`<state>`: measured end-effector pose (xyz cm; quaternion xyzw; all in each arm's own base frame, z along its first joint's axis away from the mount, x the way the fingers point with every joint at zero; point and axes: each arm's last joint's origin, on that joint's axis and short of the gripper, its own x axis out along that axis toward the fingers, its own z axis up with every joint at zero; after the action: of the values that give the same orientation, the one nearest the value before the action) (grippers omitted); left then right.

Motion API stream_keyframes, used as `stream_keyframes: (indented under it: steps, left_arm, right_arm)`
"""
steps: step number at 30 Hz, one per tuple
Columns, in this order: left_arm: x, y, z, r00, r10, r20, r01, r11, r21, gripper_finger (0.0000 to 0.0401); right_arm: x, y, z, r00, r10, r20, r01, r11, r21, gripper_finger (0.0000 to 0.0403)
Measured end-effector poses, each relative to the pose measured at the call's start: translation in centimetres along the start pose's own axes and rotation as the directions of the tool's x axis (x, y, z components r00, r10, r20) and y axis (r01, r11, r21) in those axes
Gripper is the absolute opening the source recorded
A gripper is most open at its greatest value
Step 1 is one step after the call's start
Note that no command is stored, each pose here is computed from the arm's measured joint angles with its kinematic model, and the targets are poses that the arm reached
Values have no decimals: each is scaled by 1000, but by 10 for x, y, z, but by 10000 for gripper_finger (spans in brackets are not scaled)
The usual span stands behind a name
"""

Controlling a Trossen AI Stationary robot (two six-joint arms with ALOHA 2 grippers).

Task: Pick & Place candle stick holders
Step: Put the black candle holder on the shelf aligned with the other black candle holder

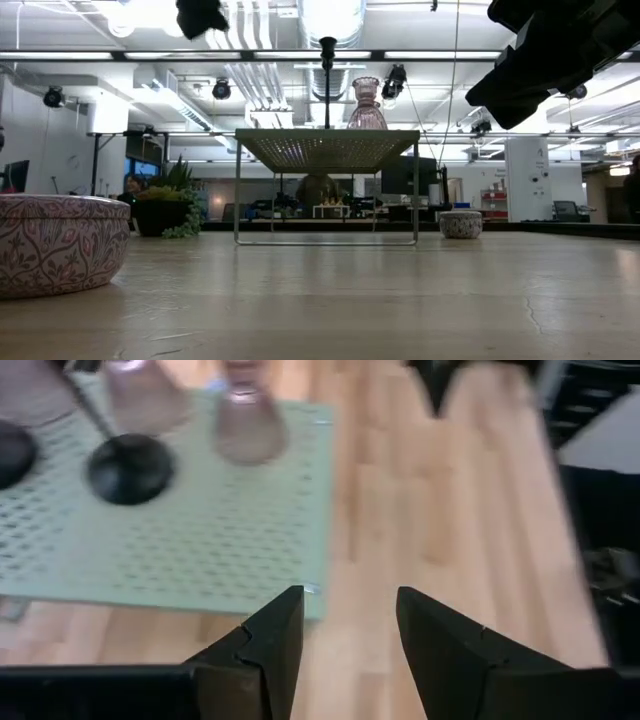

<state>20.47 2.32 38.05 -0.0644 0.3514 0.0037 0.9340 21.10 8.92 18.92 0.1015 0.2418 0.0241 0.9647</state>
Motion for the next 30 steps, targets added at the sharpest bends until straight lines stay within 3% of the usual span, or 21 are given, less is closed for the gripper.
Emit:
stream_keyframes:
  steps: [4, 7, 12, 22, 27, 30]
  left_arm:
    - [-19, -24, -23, 995, -95, 25, 93, 993, 69, 165]
    - [-28, -39, -42, 984, -174, 26, 172, 983, 65, 165]
    - [-31, -52, -72, 965, -263, 6, 261, 959, 113, 165]
    - [-11, -53, -132, 942, -314, -122, 328, 936, 128, 165]
    - [0, -51, -160, 902, -387, -192, 399, 916, 27, 165]
    - [7, -51, -168, 892, -429, -139, 437, 899, 27, 165]
  right_arm:
    - [0, 0, 0, 1000, 0, 0, 0, 1000, 0, 8]
    - [0, 0, 0, 1000, 0, 0, 0, 1000, 0, 8]
    - [0, 0, 0, 1000, -1, 0, 1, 1000, 0, 8]
    - [0, 0, 0, 1000, 1, 4, -1, 1000, 8, 8]
    - [0, 1, 2, 1000, 8, 21, -8, 1000, 16, 8]
    - [0, 1, 3, 1000, 11, 26, -12, 1000, 17, 8]
